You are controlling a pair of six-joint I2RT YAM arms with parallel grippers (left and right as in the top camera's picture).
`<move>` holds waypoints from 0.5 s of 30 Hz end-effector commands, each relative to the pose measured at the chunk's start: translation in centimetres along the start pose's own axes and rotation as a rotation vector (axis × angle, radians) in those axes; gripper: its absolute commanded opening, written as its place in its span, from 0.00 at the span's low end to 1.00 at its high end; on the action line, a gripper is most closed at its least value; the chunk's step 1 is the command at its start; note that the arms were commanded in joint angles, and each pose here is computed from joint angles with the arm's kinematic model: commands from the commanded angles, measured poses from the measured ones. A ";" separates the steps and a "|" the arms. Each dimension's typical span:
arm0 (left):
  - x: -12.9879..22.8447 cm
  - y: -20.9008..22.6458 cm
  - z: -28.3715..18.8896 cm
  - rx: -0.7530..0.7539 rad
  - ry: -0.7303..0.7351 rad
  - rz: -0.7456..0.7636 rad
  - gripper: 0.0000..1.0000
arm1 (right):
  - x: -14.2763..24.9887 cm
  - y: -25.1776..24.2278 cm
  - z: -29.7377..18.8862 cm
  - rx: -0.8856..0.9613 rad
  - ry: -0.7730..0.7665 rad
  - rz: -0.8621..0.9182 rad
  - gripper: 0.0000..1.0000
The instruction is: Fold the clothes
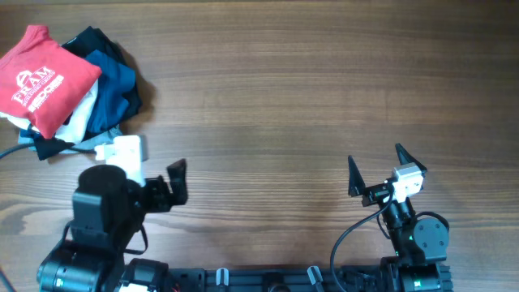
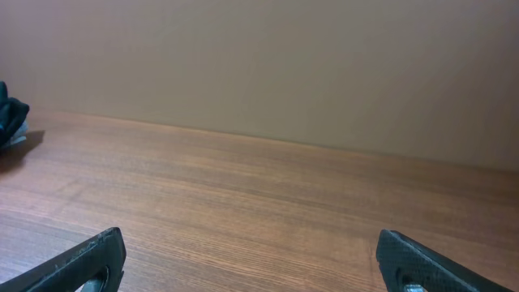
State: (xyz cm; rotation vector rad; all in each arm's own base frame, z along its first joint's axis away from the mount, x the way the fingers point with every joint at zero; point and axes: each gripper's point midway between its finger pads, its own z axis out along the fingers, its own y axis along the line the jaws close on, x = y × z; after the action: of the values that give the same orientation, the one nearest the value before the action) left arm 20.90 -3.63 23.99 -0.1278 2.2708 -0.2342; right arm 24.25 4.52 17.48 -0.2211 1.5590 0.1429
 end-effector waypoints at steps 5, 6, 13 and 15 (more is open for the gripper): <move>1.8 4.7 -1.4 -0.145 -0.116 -0.119 1.00 | -0.3 0.0 0.0 0.001 -0.014 0.010 1.00; 2.6 4.9 -1.0 -0.142 -0.130 -0.118 1.00 | -0.3 0.0 0.0 0.001 -0.014 0.010 1.00; 5.0 5.3 3.9 -0.059 -0.343 -0.097 1.00 | -0.3 0.0 0.0 0.001 -0.014 0.010 1.00; 5.1 5.1 5.4 -0.020 -0.402 -0.090 1.00 | -0.3 0.0 0.0 0.001 -0.014 0.010 1.00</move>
State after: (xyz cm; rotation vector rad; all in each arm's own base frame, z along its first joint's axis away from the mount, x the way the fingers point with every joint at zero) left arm 20.50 0.57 18.12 -0.3072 1.9265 -0.1693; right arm 24.25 4.53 17.52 -0.2214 1.5571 0.1430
